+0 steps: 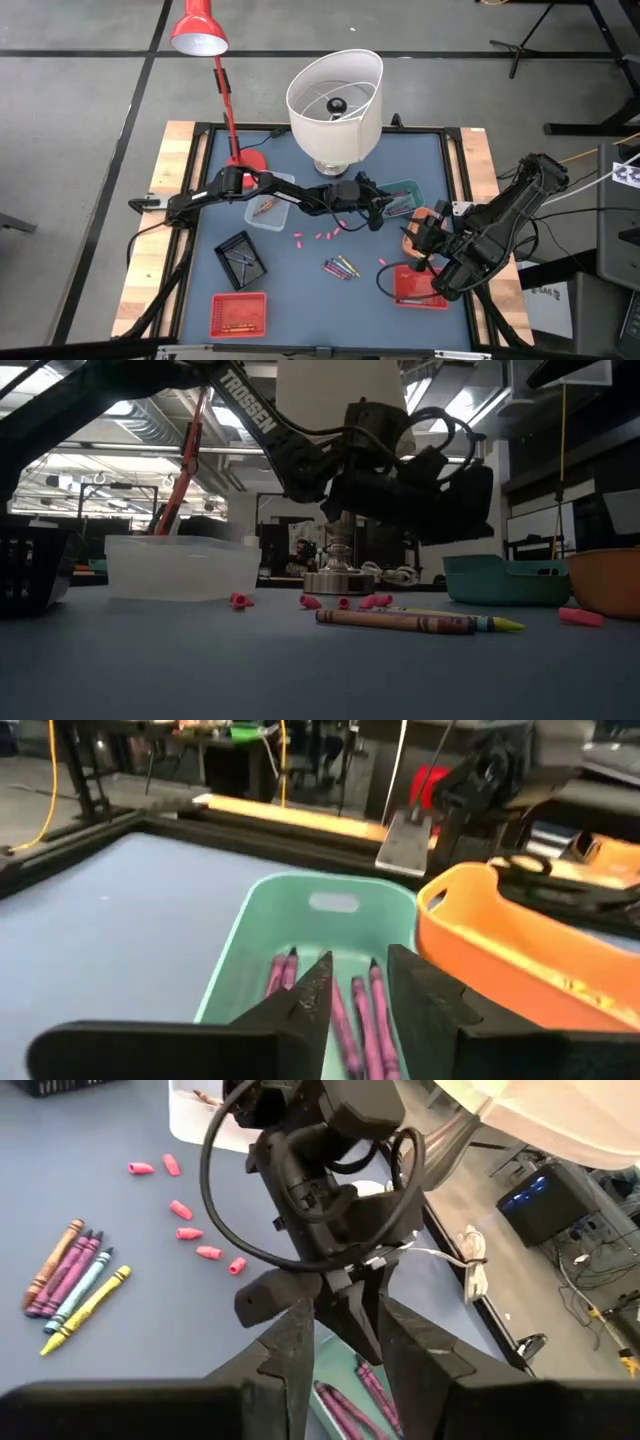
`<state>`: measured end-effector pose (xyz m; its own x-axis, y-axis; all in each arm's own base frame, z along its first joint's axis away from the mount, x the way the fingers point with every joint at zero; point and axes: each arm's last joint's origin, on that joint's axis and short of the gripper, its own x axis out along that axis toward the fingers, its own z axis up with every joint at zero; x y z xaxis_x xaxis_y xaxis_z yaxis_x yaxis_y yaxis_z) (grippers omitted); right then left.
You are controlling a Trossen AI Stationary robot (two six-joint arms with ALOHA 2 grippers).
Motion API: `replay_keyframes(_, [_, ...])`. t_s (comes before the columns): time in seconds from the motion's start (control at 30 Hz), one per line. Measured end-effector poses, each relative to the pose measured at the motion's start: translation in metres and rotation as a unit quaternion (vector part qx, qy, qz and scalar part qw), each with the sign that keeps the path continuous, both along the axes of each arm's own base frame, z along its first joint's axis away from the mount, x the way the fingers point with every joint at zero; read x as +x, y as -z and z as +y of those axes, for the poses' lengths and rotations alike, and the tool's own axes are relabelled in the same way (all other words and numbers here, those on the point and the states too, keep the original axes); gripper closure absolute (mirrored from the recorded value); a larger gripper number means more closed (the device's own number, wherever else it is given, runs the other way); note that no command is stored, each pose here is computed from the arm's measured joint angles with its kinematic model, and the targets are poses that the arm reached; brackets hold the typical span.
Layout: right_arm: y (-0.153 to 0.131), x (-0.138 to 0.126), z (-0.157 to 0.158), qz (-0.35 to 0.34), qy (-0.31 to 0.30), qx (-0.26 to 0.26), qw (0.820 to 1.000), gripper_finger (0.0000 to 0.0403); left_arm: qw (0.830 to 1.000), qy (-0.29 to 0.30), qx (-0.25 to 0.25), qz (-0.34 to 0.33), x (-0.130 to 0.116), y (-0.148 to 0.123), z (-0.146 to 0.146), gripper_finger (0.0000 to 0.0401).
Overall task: Sort crayons
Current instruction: Put the brown crayon into the transparent bin
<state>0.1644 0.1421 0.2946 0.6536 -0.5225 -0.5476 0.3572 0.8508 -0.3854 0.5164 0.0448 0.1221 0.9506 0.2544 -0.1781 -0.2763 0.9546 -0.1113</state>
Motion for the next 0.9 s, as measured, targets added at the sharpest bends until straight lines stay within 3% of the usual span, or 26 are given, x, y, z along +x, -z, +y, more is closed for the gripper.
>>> replay_keyframes(0.17, [-0.001, 0.004, 0.004, -0.021, 0.0, 0.029, 0.999, 0.029, 0.999, 0.019, -0.008, 0.046, -0.002, 0.005, -0.001, 0.0313])
replay_keyframes(0.33, [0.008, 0.008, 0.009, -0.042, 0.0, 0.055, 0.998, 0.029, 0.992, 0.086, -0.033, 0.083, -0.007, -0.015, -0.007, 0.0315])
replay_keyframes(0.57, [0.036, 0.01, 0.012, -0.056, -0.001, 0.075, 0.996, 0.029, 0.971, 0.176, -0.067, 0.146, -0.021, -0.044, -0.03, 0.0315])
replay_keyframes(0.9, [0.063, 0.015, 0.017, -0.093, -0.004, 0.134, 0.987, 0.029, 0.932, 0.218, -0.073, 0.28, -0.062, -0.09, -0.073, 0.0315])
